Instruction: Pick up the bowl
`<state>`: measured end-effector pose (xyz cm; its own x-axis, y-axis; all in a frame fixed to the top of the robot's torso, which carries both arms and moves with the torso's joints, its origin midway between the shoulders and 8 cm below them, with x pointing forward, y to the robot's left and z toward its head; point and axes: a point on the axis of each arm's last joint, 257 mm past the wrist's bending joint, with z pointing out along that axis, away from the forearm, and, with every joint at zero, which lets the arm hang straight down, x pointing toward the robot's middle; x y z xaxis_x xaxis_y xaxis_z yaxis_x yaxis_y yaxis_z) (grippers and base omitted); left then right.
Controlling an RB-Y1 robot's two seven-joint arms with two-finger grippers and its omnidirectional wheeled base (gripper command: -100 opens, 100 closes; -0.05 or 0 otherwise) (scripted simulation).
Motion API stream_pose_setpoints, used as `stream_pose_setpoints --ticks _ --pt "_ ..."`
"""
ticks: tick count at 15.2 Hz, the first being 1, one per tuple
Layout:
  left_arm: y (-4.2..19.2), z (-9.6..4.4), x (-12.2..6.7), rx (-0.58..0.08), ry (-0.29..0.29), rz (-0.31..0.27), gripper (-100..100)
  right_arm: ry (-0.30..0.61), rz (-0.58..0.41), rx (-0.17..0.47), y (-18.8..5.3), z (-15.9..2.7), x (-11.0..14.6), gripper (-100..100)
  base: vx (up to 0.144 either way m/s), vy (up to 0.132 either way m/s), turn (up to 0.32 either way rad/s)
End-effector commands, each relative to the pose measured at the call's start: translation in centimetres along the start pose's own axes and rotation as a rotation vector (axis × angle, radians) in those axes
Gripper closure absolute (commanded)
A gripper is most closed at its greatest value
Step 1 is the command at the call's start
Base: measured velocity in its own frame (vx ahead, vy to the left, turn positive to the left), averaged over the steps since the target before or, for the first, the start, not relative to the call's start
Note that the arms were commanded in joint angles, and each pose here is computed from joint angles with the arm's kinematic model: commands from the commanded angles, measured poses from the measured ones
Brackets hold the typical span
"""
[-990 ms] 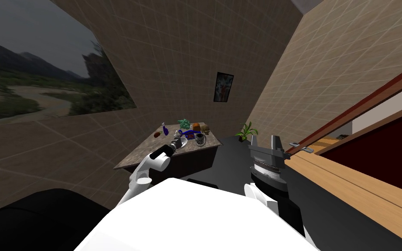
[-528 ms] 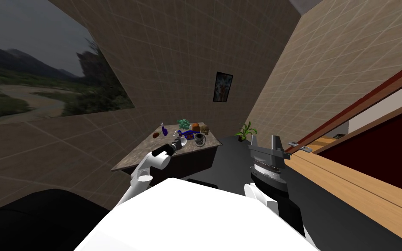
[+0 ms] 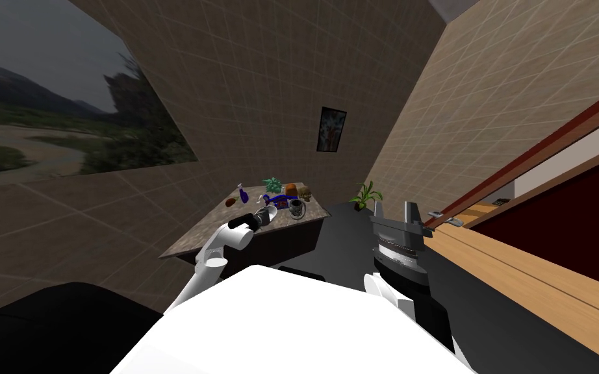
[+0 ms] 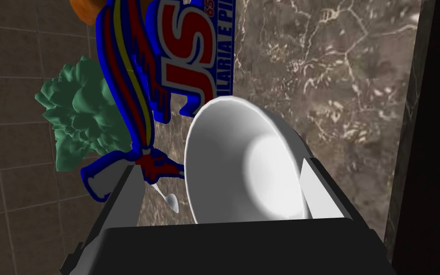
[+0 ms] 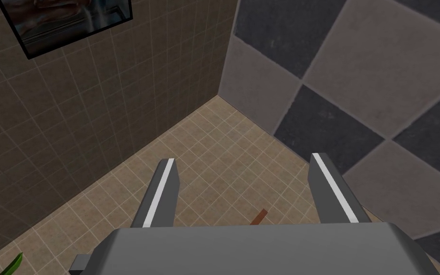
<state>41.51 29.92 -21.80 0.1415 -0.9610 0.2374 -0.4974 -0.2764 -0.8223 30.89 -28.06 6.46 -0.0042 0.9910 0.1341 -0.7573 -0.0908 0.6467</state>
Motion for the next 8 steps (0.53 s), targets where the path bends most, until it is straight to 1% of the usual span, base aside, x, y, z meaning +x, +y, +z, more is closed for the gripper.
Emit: stream_pose_setpoints --ticks 1,8 --pt "0.6 0.1 -0.6 -0.041 -0.014 -0.010 -100 0.000 0.000 0.000 0.0 0.0 0.0 0 0.013 -0.001 -0.019" --pt "2.7 -0.1 -1.9 -0.152 -0.058 -0.027 -100 0.000 0.000 0.000 0.0 0.0 0.0 0 0.020 -0.001 -0.016"
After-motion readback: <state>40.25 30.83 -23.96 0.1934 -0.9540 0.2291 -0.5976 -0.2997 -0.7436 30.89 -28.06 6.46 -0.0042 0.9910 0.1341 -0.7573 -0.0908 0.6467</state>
